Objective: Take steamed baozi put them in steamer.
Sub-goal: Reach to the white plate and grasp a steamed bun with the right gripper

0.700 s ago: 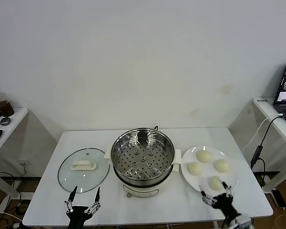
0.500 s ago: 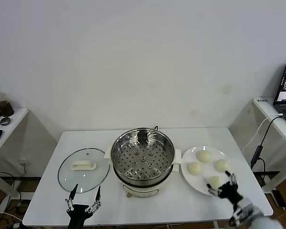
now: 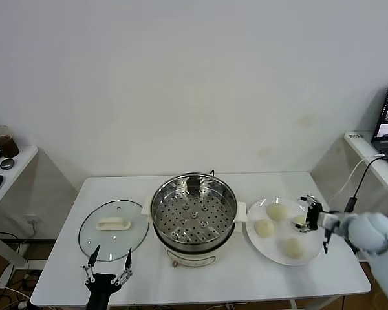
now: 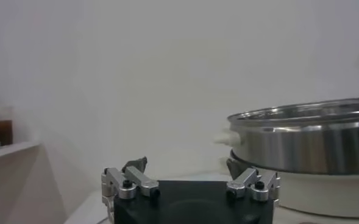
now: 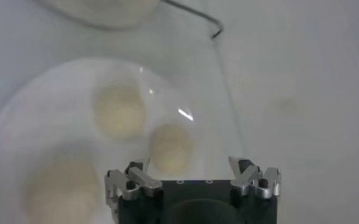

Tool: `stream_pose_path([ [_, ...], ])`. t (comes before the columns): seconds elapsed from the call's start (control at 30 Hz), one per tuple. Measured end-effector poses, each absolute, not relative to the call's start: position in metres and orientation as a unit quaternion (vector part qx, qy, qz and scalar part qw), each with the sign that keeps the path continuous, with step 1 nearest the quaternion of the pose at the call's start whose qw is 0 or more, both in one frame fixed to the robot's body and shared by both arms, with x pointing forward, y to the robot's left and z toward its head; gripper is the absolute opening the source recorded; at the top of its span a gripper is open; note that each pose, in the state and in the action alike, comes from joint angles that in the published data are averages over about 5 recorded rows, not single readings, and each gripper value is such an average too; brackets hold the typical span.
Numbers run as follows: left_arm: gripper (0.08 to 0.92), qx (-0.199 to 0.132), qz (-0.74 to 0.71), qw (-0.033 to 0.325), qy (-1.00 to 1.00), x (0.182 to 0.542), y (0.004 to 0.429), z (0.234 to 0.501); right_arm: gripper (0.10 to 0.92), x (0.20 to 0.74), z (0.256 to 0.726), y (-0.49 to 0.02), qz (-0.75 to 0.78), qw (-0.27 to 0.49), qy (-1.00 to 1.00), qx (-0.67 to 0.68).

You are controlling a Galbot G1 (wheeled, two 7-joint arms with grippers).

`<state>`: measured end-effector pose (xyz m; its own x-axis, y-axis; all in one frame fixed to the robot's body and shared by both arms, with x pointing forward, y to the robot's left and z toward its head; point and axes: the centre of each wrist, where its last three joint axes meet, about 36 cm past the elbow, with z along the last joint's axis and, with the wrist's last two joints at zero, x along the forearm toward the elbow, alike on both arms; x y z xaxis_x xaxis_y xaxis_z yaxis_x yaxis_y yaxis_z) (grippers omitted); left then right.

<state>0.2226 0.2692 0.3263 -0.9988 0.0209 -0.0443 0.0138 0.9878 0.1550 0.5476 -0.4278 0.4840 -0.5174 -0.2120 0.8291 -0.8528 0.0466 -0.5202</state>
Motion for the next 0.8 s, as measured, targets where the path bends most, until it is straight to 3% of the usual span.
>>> stream_pose_path([
  [0.37, 0.823, 0.007, 0.09, 0.032, 0.995, 0.224, 0.279, 0.326, 0.823, 0.618, 0.49, -0.41, 0.568, 0.34, -0.596, 0.453],
  [0.8, 0.823, 0.002, 0.096, 0.037, 0.995, 0.224, 0.286, 0.328, 0.823, 0.658, 0.471, -0.383, 0.579, 0.367, -0.555, 0.472],
])
